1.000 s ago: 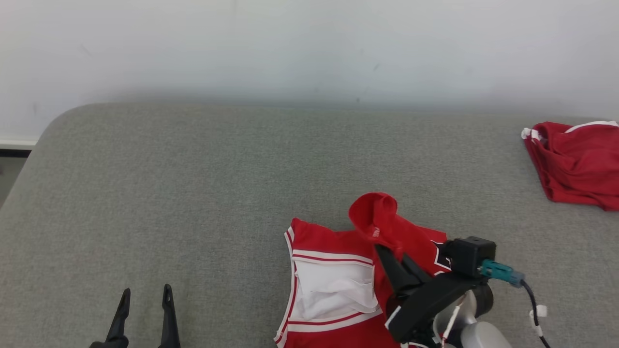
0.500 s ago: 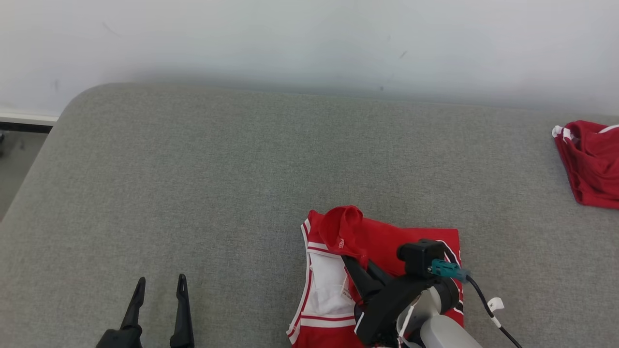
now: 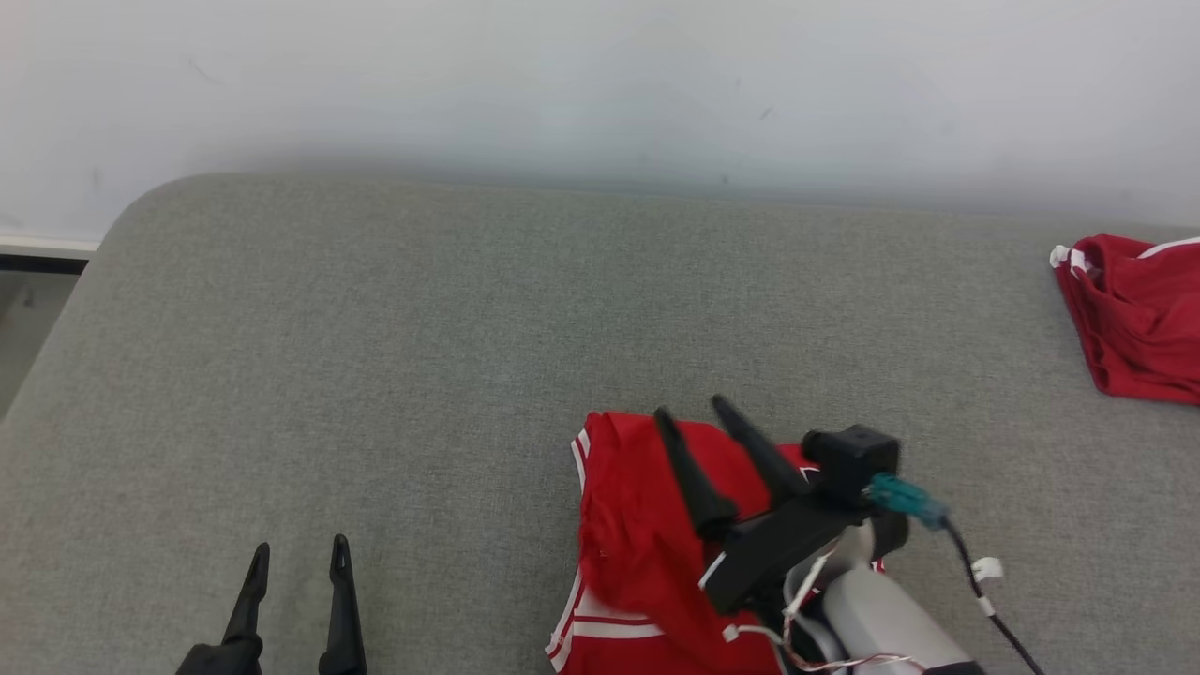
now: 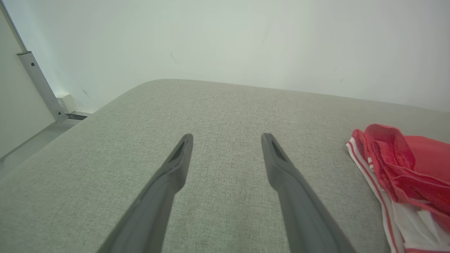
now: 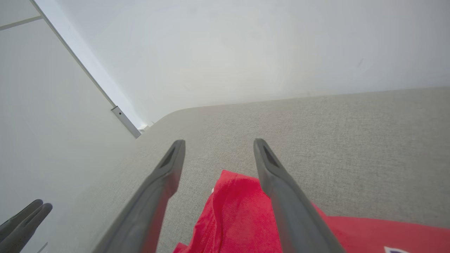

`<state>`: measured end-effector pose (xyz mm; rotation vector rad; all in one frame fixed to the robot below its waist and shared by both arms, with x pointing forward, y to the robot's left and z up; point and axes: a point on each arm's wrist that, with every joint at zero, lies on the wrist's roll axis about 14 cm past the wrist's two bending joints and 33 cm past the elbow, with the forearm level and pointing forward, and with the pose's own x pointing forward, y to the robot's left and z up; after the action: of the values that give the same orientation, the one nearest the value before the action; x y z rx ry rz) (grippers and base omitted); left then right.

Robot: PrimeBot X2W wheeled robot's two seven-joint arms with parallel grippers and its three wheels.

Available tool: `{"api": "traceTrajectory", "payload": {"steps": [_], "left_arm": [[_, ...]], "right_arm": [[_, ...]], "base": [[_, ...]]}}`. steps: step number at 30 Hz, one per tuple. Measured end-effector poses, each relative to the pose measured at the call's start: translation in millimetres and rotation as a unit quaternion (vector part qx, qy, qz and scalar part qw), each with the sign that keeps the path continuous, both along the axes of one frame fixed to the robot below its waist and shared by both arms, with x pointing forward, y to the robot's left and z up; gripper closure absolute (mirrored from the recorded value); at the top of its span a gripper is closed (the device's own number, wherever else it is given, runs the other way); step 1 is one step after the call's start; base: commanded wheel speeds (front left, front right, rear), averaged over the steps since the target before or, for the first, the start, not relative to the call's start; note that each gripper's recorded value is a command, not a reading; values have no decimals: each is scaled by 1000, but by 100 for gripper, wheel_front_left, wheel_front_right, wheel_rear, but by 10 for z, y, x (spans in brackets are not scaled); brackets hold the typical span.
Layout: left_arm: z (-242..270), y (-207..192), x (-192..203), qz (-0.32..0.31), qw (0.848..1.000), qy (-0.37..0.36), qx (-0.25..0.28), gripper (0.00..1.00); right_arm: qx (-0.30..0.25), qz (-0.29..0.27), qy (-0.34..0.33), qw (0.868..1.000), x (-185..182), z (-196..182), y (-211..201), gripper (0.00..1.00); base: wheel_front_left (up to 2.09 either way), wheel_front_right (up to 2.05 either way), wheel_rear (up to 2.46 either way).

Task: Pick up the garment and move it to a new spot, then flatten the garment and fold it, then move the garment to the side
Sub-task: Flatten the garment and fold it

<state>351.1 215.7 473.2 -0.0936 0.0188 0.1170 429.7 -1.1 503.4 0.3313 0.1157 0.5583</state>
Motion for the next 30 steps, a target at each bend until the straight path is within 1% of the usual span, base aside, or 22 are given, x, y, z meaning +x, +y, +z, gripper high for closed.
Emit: {"api": "traceTrajectory", "payload": {"steps": [4,5,8,16,25,30], "left_arm": [[30,-4,19,-1,1000,-5,1,0],[30,-4,19,-1,1000,-5,1,0],[42,-19,33,-4,1000,-7,4,0],[42,-54,23,-10,1000,-7,8,0],[106,-138,33,-22,1000,-17,13,0],[139,-207,47,-33,999,-22,13,0]], "right_arm": [[-7,-54,-47,997,125,171,-402,0],[-7,-54,-47,997,125,171,-402,0],[-17,-95,-71,993,152,233,-732,0],[-41,-181,-101,977,16,262,-1361,0],[-55,-237,-115,963,-304,283,-1696,0],[-59,-256,-107,959,-494,223,-1806,0]], "base": [[0,0,0],[0,0,0],[0,0,0],[0,0,0],[0,0,0],[0,0,0]]}}
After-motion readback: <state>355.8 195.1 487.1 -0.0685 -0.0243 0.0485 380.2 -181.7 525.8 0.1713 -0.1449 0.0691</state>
